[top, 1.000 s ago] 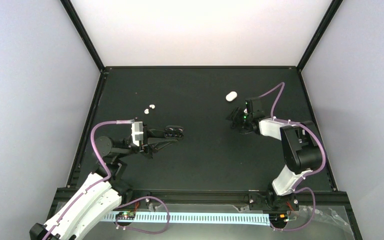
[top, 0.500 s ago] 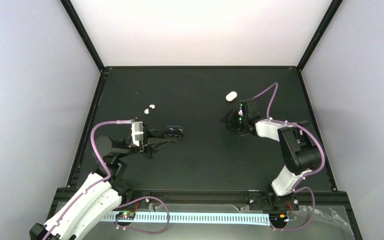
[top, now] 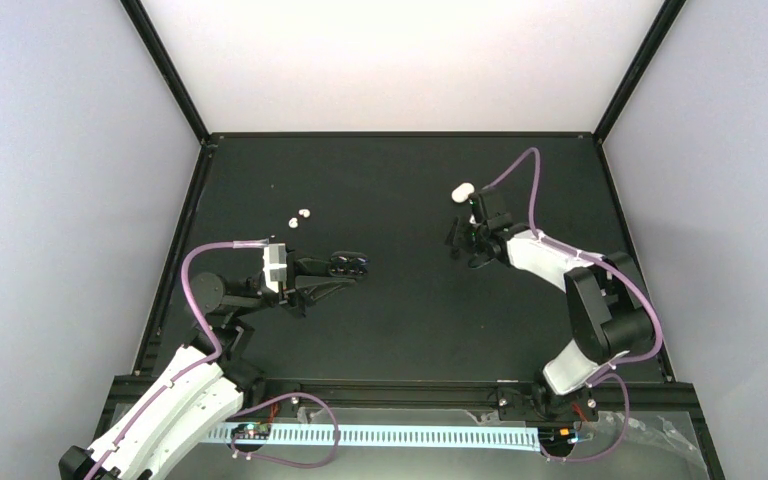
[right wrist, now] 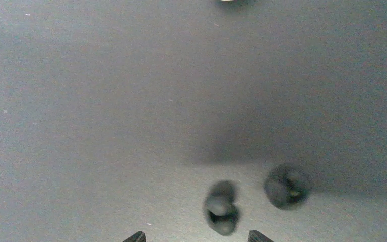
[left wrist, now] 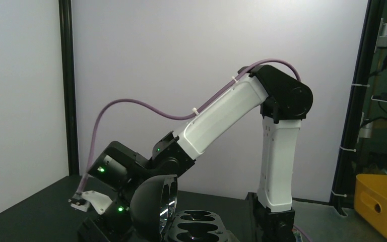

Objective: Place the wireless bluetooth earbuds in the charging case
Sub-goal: Adjust the earbud at the center of the board, then pick up the earbud from the center of the board.

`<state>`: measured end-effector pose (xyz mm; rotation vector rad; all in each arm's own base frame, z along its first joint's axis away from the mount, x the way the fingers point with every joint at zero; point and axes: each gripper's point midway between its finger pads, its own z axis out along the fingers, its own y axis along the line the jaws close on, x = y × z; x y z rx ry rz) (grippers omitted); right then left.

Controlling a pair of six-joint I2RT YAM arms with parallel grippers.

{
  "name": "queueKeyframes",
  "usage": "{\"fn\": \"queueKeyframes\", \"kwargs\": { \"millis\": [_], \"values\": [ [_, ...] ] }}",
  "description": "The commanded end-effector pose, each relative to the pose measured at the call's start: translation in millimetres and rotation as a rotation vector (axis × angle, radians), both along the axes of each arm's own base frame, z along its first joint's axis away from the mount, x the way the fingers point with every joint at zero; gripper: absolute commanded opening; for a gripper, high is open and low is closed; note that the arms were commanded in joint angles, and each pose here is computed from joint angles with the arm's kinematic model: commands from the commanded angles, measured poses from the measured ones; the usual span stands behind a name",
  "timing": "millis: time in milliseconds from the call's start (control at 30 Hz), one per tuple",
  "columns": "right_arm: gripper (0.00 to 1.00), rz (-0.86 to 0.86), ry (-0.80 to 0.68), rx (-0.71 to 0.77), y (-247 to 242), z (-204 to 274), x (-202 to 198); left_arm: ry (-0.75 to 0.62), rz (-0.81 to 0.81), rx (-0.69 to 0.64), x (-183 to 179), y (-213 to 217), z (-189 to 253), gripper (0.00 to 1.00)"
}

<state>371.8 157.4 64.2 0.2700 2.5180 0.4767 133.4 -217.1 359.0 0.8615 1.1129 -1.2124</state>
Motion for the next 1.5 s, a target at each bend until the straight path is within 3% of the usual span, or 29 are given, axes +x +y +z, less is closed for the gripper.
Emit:
{"fn": "queueKeyframes", "kwargs": {
  "millis": [0,200,567,1133,1467],
  "values": [
    [0.52,0.09,-0.028,-0.144,11.5,4.1,4.8,-0.047,-0.013,-0.014,-6.9,1.2,10.0,0.02],
    [0.49,0.144,-0.021,-0.156,33.7,0.7,12.7,-0.044,-0.015,-0.011,-7.3,0.7,9.0,0.02],
    [0.47,0.14,0.011,-0.208,31.3,-15.8,21.0,-0.05,-0.012,-0.013,-7.8,1.1,9.9,0.01],
    [0.44,0.113,0.029,-0.278,14.2,-24.7,12.0,-0.044,-0.012,-0.01,-6.3,0.4,8.7,0.02],
    [0.38,0.074,0.033,-0.35,-2.0,-26.4,8.7,-0.04,-0.013,-0.011,-6.5,0.5,8.5,0.02]
  ]
}}
